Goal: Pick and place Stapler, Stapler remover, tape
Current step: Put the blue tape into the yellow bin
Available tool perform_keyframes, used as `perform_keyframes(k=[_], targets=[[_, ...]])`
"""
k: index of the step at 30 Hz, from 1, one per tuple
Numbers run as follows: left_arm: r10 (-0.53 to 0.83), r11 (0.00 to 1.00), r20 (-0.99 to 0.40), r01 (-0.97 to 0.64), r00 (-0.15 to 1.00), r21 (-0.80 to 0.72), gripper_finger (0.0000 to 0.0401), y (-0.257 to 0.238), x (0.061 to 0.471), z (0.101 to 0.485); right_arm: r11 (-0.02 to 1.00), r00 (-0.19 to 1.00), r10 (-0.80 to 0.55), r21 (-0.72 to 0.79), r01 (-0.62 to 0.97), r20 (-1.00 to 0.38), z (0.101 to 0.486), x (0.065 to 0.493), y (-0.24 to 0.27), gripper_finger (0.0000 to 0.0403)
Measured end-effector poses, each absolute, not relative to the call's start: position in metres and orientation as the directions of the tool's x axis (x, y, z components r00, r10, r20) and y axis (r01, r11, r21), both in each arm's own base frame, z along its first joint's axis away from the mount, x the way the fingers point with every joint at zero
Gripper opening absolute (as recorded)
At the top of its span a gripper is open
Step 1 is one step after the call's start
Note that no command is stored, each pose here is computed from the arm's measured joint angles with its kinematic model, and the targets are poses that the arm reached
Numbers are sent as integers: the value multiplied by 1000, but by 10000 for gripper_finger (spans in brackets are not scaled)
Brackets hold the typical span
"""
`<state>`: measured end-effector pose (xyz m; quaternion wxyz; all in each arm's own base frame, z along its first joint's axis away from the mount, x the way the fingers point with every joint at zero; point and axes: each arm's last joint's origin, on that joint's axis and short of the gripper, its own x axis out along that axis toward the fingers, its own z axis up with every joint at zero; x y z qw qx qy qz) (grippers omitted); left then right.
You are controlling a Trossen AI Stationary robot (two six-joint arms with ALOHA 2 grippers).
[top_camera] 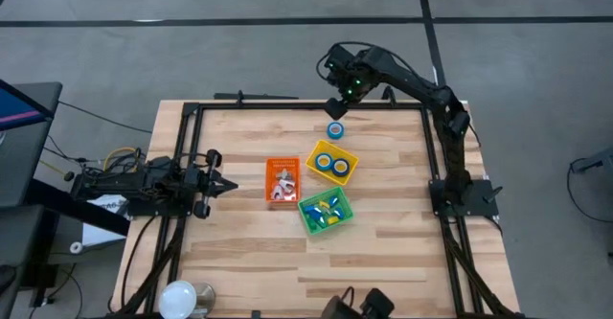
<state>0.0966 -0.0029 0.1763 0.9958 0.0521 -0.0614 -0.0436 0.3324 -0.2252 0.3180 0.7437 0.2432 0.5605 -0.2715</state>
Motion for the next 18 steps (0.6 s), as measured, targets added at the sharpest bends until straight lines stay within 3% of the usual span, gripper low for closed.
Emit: perform_keyframes(k=[9, 18], targets=[[-93, 991, 118, 80, 989, 110, 4, -3, 97, 176, 728, 216, -181, 17, 685, -959, 318, 332, -230, 282], [-93, 991, 118, 80, 989, 109, 4, -3, 97, 176, 723, 182, -159, 11, 691, -970, 291, 333, -231, 282]])
